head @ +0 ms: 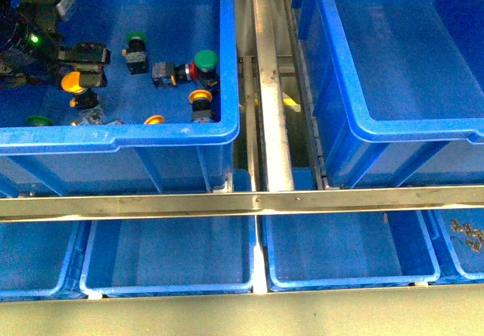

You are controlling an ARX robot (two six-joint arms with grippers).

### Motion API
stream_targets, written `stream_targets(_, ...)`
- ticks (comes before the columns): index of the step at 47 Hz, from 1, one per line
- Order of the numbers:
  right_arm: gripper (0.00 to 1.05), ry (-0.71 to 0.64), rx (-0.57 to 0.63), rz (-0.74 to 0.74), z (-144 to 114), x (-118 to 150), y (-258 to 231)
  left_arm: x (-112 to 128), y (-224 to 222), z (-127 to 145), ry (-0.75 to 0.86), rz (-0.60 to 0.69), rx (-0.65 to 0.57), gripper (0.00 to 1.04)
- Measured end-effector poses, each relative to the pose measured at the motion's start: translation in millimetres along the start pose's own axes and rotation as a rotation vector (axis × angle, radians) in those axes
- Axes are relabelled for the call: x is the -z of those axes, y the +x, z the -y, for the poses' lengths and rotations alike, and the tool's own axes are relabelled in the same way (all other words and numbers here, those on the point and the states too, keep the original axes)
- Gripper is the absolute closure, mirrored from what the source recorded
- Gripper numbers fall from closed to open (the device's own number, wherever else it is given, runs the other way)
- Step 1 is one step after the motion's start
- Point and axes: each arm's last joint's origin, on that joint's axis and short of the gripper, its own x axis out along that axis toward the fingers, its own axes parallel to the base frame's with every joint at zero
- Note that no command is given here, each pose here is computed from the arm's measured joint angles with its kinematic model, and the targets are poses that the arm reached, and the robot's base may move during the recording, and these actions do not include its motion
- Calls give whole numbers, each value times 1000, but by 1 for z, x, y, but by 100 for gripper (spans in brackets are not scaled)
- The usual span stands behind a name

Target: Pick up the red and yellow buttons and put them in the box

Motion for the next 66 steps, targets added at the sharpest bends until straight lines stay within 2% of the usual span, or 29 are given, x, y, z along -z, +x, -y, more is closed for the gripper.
stream_targets(3, 6, 0, 0, 0, 0, 0, 0, -1, 0, 1, -4, 7, 7, 43)
stream_targets(8, 6, 0, 0, 0, 0, 0, 0, -1, 0, 1, -9, 9, 11, 60)
stream_targets(13, 6, 0, 0, 0, 0, 0, 0, -1, 0, 1, -13, 10, 12, 69)
stream_targets(23, 6, 0, 0, 0, 0, 0, 0, 1, -3, -2, -41, 18, 25, 70)
stream_targets(32, 6, 0, 0, 0, 0, 0, 0, -4, -26, -8, -139, 46, 78, 70)
stream_targets(44, 6, 0, 0, 0, 0, 0, 0, -22, -102, -32, -365, 165, 179, 70)
stream_targets(56, 6, 0, 0, 0, 0, 0, 0, -10, -162, -52, -629, 171, 281, 70)
stream_targets(61, 6, 0, 0, 0, 0, 0, 0, -4, -181, -45, -723, 136, 362, 70)
stream_targets(66, 6, 0, 0, 0, 0, 0, 0, -4, -199, -24, -776, 97, 458, 70)
